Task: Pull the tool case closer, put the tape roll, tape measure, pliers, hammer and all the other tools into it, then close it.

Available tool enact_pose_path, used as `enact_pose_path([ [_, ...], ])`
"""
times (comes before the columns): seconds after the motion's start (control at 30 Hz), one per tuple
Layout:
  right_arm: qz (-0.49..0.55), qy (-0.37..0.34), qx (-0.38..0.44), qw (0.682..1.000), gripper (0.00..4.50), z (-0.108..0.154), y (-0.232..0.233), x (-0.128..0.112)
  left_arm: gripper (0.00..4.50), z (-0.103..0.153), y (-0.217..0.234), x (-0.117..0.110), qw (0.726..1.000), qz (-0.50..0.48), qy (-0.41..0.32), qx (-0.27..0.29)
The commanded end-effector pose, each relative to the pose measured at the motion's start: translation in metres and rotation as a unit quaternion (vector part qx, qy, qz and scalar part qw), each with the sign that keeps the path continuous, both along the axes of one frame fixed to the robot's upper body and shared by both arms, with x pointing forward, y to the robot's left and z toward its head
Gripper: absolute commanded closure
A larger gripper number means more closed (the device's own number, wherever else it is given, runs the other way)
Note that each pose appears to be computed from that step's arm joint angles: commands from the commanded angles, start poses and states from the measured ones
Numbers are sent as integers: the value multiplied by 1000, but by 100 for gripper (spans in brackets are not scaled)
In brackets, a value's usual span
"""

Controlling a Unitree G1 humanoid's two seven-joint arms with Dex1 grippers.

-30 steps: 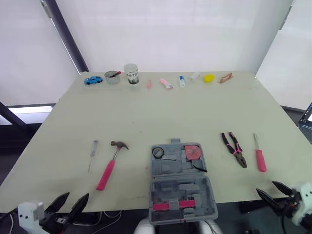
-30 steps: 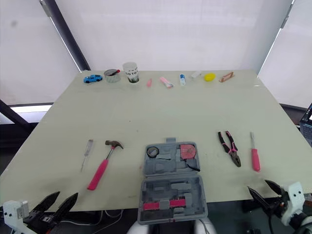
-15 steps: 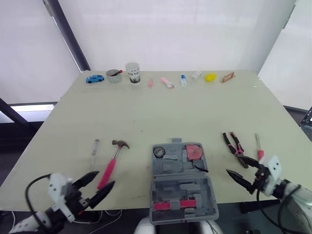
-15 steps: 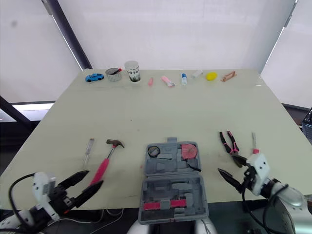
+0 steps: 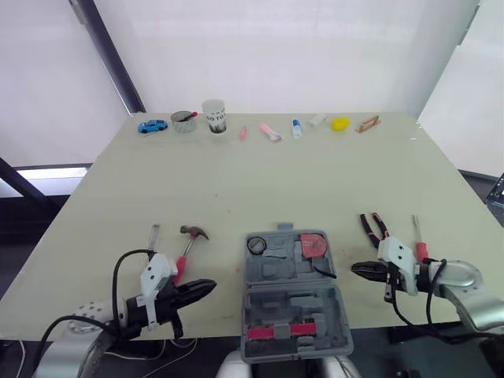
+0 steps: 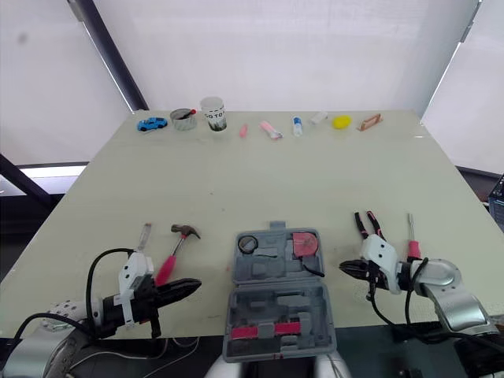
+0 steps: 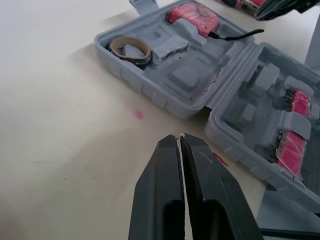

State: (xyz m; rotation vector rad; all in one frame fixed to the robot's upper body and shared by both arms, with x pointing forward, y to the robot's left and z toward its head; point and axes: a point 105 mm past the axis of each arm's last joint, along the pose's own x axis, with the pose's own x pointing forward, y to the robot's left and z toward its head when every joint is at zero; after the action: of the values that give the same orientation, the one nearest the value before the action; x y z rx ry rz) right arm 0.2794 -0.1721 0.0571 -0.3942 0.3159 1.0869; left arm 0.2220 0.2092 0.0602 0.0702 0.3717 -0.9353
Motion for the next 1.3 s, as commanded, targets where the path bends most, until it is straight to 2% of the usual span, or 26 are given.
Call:
enact_pose_path([
  [0.03, -13, -19, -1, 1000, 450, 6, -3, 5, 446, 7, 0, 2, 1000, -7, -25, 3],
  [0.1, -24, -23, 2, 999, 450, 7, -4, 6, 446, 10, -1, 3, 999, -7, -41, 0],
  [0.23, -95, -19, 70, 993, 450, 18, -17, 7, 446, 34, 0, -2, 995, -9, -79, -63],
  [0.27, -105, -21, 77, 991, 425, 20, -22, 5, 449, 37, 3, -4, 994, -1, -82, -73],
  [0.33, -140, -27, 86, 986, 366, 22, -40, 0, 397, 40, 9, -9, 993, 16, -79, -83],
  [0.37, -158, -28, 90, 983, 311, 22, -50, -5, 364, 42, 12, -14, 993, 21, -78, -88],
  [0.43, -185, -27, 92, 978, 235, 23, -64, -12, 290, 46, 16, -18, 991, 34, -83, -97],
  [0.57, -247, -12, 87, 965, 53, 18, -93, -28, 117, 61, 22, -36, 988, 26, -94, -124],
  [0.6, -254, -11, 85, 963, 30, 17, -95, -28, 106, 62, 22, -38, 987, 20, -94, -126],
  [0.63, -259, -5, 86, 962, 0, 15, -95, -28, 46, 65, 21, -41, 987, 11, -94, -130],
  [0.67, -263, 0, 86, 961, 0, 14, -95, -27, 9, 67, 20, -43, 987, 4, -94, -132],
  [0.7, -264, 3, 87, 960, 0, 13, -94, -27, 4, 68, 20, -44, 987, 0, -94, -134],
  [0.83, -326, 24, 84, 941, 0, -7, -91, -5, 4, 83, 15, -43, 985, -40, -115, -121],
  [0.93, -347, 26, 91, 933, 0, -13, -88, 5, 4, 87, 11, -39, 984, -48, -123, -122],
  [1.13, -378, 27, 88, 921, 0, -25, -81, 14, 4, 87, -2, -40, 982, -75, -130, -118],
  [1.3, -438, 11, 74, 896, 0, -34, -86, 21, 4, 96, -16, -44, 976, -96, -140, -135],
])
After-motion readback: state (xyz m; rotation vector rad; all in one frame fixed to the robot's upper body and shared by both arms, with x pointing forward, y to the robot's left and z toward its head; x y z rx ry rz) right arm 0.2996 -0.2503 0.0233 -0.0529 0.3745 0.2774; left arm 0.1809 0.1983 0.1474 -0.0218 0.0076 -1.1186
